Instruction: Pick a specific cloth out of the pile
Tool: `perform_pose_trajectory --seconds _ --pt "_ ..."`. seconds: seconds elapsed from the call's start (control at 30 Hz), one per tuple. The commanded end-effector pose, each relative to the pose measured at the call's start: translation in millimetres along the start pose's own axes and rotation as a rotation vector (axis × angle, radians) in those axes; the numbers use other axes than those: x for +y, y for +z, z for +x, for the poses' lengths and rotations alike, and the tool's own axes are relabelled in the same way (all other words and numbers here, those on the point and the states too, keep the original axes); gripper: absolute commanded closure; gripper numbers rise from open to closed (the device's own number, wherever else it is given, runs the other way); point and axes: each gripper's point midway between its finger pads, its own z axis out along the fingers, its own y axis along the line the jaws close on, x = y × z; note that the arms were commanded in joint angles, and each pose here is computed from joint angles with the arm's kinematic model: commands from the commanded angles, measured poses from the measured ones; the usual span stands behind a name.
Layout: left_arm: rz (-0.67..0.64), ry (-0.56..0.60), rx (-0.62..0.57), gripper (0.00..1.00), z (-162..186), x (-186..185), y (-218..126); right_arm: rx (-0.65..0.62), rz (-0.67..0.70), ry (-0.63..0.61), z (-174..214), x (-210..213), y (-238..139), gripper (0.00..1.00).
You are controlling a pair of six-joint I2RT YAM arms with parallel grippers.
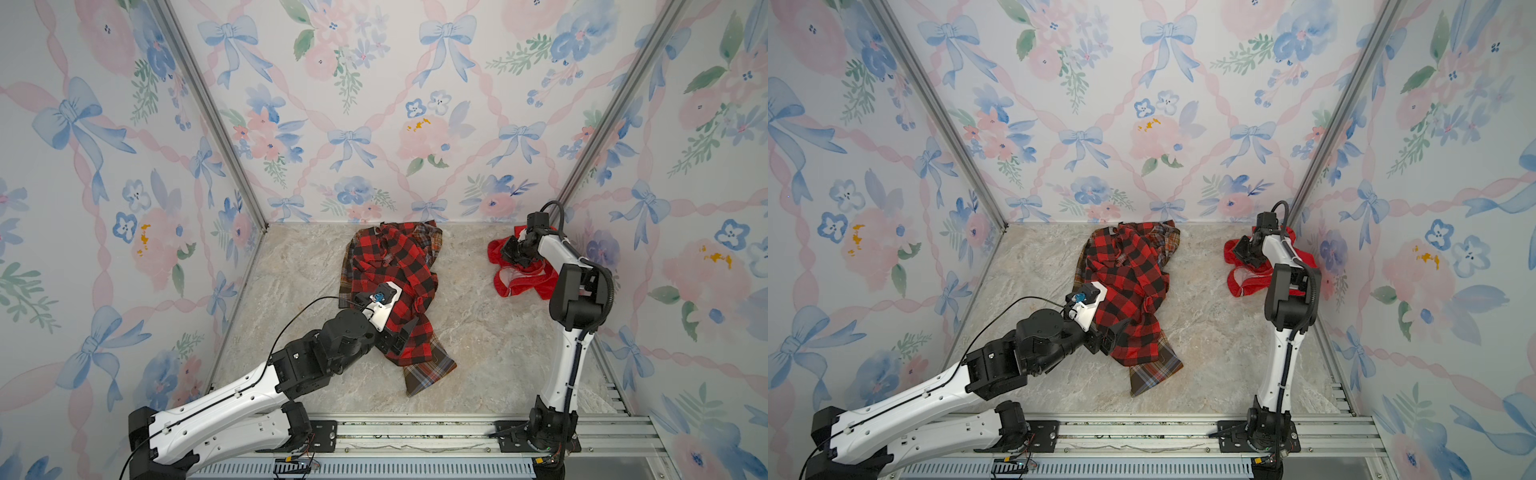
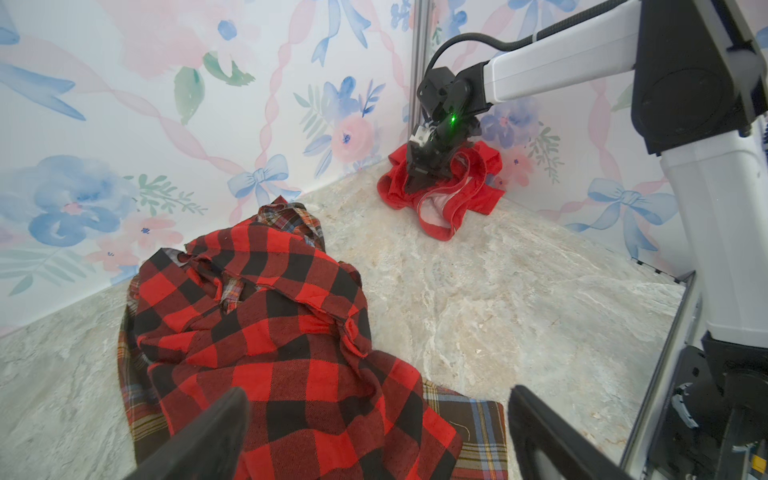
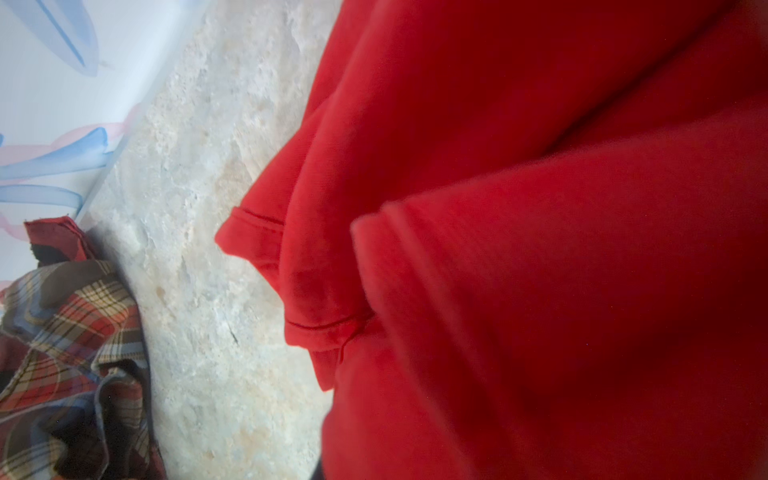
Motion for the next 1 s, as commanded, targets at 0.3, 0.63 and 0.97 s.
perform_pose_trajectory --seconds 0.3,0.63,0.97 --pt "-0.061 -0.077 0.019 0.02 2 28 -8 0.103 0.025 -0.088 26 19 7 0.84" --pt "-0.072 -0.04 0.017 0.02 0 39 -11 -0.064 0.003 -0.139 2 43 -90 0.03" --pt "-0.072 -0.024 0.028 0.02 -1 44 -6 -0.174 -0.056 -0.151 -4 64 -180 0.03"
